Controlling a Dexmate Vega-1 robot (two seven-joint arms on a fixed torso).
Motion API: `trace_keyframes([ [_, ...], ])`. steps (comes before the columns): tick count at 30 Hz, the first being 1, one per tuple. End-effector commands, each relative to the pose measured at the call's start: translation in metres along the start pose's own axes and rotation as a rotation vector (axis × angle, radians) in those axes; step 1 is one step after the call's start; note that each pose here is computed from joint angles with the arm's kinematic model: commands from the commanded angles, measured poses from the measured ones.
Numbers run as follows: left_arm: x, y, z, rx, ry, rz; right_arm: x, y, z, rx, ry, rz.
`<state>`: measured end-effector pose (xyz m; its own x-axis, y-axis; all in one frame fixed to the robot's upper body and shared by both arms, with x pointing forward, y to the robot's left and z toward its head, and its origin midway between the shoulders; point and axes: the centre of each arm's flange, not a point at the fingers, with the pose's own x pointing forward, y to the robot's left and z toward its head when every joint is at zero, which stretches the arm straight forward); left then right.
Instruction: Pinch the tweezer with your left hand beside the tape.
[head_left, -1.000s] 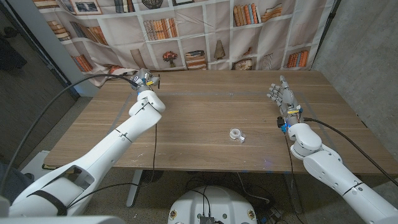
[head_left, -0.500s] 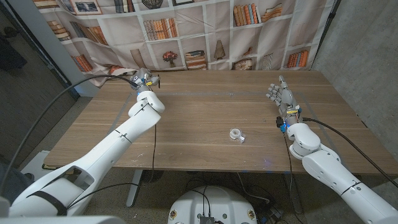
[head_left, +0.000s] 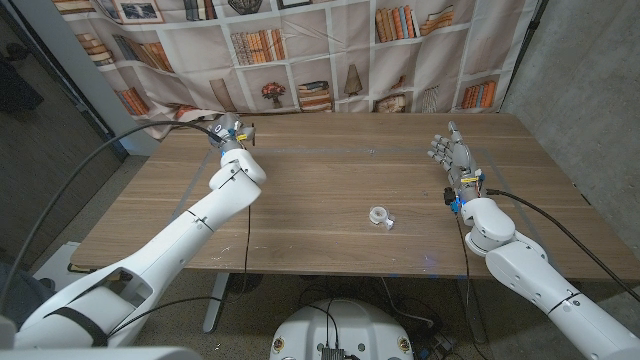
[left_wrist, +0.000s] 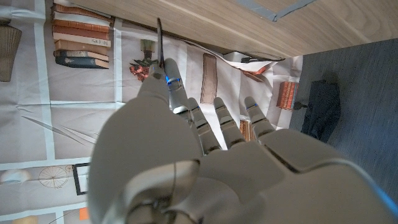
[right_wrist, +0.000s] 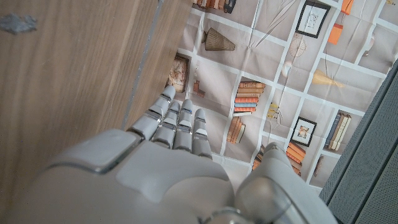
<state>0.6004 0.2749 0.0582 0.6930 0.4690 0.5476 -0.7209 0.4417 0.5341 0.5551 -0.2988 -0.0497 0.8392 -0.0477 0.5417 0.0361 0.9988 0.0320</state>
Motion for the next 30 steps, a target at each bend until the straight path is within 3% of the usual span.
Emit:
trace_keyframes([
  [1, -0.002, -0.006, -0.004, 0.033, 0.021, -0.013, -0.001, -0.001, 0.002, -0.005, 0.002, 0.004],
  [14, -0.006, -0.022, -0.014, 0.094, 0.065, -0.035, -0.001, -0.001, 0.000, -0.003, 0.017, 0.013],
  [30, -0.004, -0.030, -0.015, 0.195, 0.083, -0.018, 0.002, 0.001, -0.001, -0.004, 0.026, 0.020],
])
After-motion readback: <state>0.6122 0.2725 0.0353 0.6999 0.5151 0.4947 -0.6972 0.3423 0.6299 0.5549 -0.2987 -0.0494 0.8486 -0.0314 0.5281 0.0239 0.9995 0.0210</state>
